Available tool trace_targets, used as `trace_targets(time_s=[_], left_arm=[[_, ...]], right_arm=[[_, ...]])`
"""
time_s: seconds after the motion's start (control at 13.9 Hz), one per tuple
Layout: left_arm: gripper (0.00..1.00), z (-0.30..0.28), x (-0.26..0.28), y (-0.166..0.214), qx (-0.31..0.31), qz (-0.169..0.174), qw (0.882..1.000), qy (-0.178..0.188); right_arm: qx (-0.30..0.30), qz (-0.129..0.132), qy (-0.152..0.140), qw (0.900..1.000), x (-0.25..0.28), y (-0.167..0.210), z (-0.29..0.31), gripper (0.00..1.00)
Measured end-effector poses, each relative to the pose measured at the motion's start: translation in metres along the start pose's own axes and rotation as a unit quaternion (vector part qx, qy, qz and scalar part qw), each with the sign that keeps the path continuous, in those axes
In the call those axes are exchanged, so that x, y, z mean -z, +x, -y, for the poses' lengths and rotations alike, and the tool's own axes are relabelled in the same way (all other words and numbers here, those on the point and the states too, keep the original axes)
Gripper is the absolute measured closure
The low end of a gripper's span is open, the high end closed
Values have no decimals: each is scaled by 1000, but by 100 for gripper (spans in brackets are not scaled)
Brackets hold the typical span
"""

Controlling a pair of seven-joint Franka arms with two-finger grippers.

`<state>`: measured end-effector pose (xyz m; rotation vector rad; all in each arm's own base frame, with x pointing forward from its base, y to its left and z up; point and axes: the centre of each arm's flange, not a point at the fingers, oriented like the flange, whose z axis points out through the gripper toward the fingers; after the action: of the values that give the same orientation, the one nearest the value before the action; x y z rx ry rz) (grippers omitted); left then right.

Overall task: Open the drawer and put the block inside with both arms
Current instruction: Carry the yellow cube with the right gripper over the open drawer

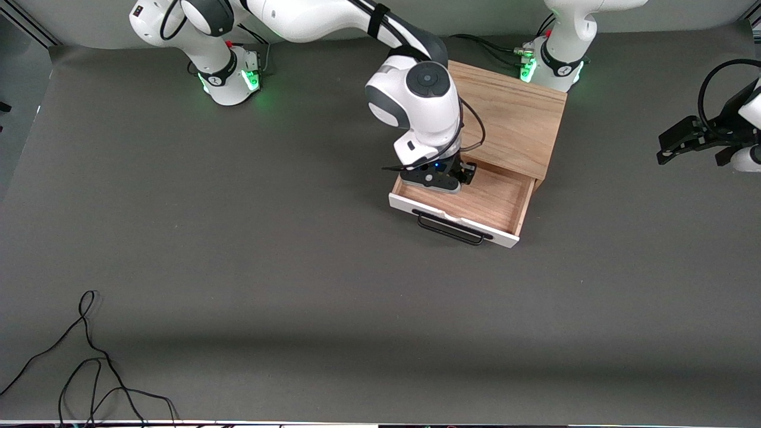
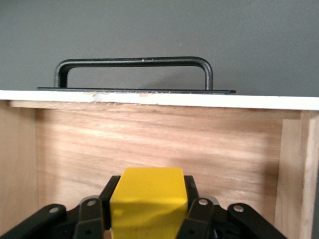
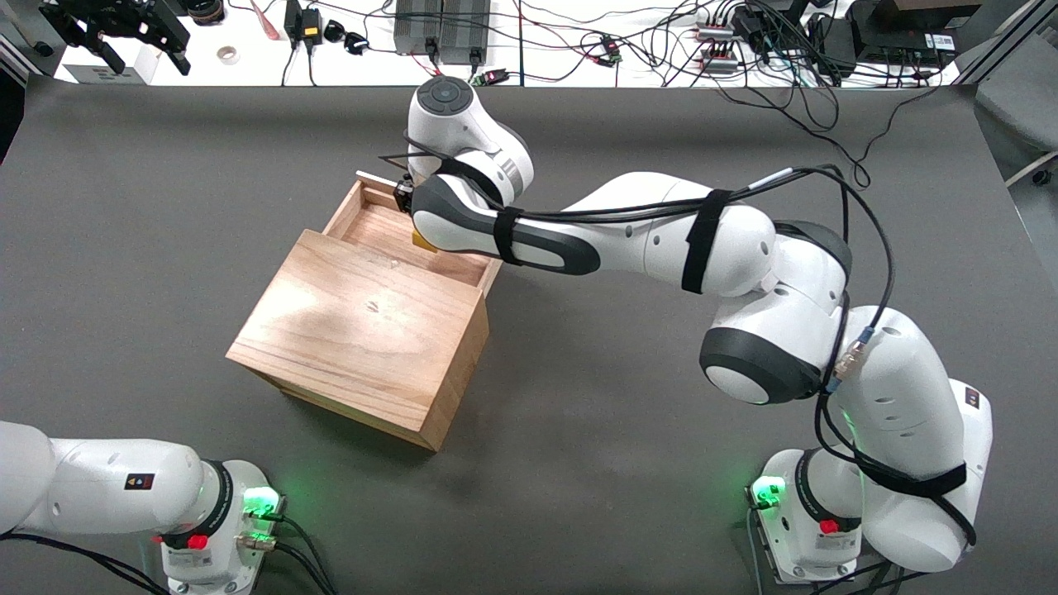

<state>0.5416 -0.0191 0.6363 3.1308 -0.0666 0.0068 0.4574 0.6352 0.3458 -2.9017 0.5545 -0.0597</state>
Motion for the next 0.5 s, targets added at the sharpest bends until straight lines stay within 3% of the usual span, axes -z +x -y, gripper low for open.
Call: trace_targets(time_s=[0.5], left_arm=[[0, 1, -4, 1, -3, 3, 1000, 1]], right_arm=[[-1, 3, -19, 1000, -29, -1, -5, 45]])
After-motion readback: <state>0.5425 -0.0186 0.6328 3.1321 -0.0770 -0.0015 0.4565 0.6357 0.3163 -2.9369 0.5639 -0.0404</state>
